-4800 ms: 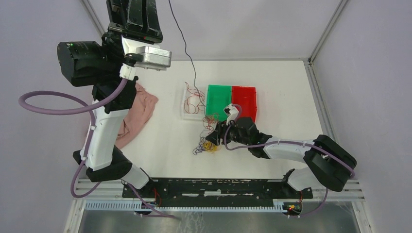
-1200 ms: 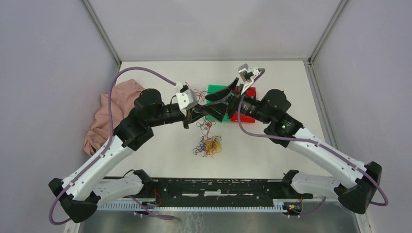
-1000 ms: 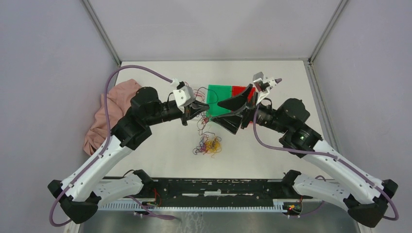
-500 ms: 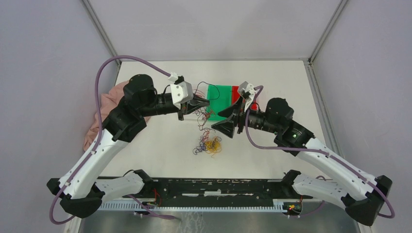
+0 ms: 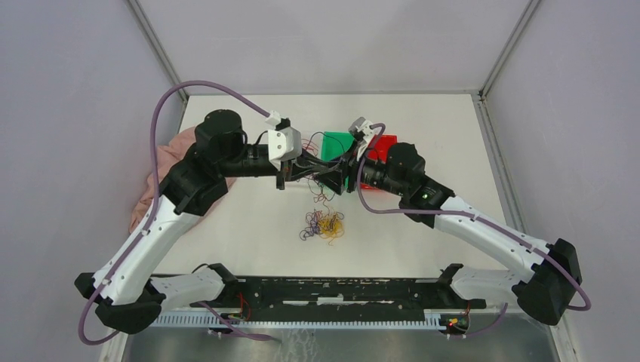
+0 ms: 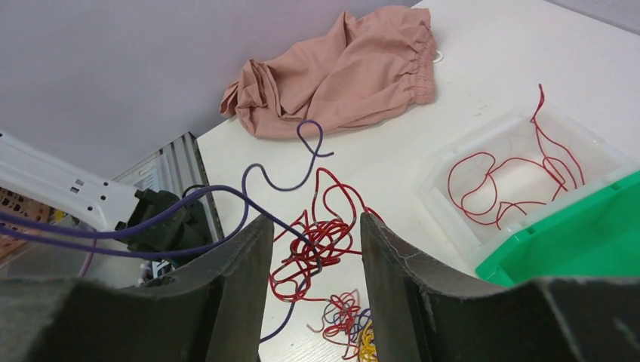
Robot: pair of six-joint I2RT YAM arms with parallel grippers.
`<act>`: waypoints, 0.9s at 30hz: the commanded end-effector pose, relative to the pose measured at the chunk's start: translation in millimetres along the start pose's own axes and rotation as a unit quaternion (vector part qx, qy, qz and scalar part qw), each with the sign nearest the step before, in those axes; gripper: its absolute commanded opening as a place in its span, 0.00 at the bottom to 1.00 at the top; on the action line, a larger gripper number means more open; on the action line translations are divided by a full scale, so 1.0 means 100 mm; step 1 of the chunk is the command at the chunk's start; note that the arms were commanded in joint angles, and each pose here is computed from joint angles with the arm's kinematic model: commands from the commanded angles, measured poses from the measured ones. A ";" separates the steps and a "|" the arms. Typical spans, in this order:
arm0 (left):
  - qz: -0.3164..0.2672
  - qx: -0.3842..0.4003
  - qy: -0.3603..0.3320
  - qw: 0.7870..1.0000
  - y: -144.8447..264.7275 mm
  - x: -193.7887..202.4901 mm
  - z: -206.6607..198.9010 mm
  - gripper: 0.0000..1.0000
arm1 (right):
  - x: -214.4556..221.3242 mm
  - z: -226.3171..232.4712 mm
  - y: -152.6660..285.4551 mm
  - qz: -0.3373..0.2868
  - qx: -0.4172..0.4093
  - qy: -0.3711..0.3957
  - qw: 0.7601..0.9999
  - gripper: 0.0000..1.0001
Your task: Untangle the cables
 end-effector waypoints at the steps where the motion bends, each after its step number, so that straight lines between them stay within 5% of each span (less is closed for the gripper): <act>1: -0.028 0.021 -0.017 0.999 0.04 -0.24 -0.07 0.03 | -0.42 -0.05 -0.03 -0.074 0.021 0.026 0.997 0.52; 16: -0.068 0.048 -0.023 0.996 0.10 -0.78 -0.12 0.03 | 0.39 -0.28 -0.34 -0.005 0.060 -0.060 0.996 0.40; 27: -0.115 -0.020 -0.133 0.984 0.26 -1.33 0.09 0.03 | 1.29 -0.44 -0.12 0.035 0.105 -0.140 0.984 0.39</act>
Point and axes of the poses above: each gripper's point midway between its finger pads, its own y axis back along the fingers, its own z axis along the line the jaws close on, x = y × z, the point moved 1 cm from there along y, back along the fingers, and after that the axes turned 6 degrees about y, right-handed, at the moved point
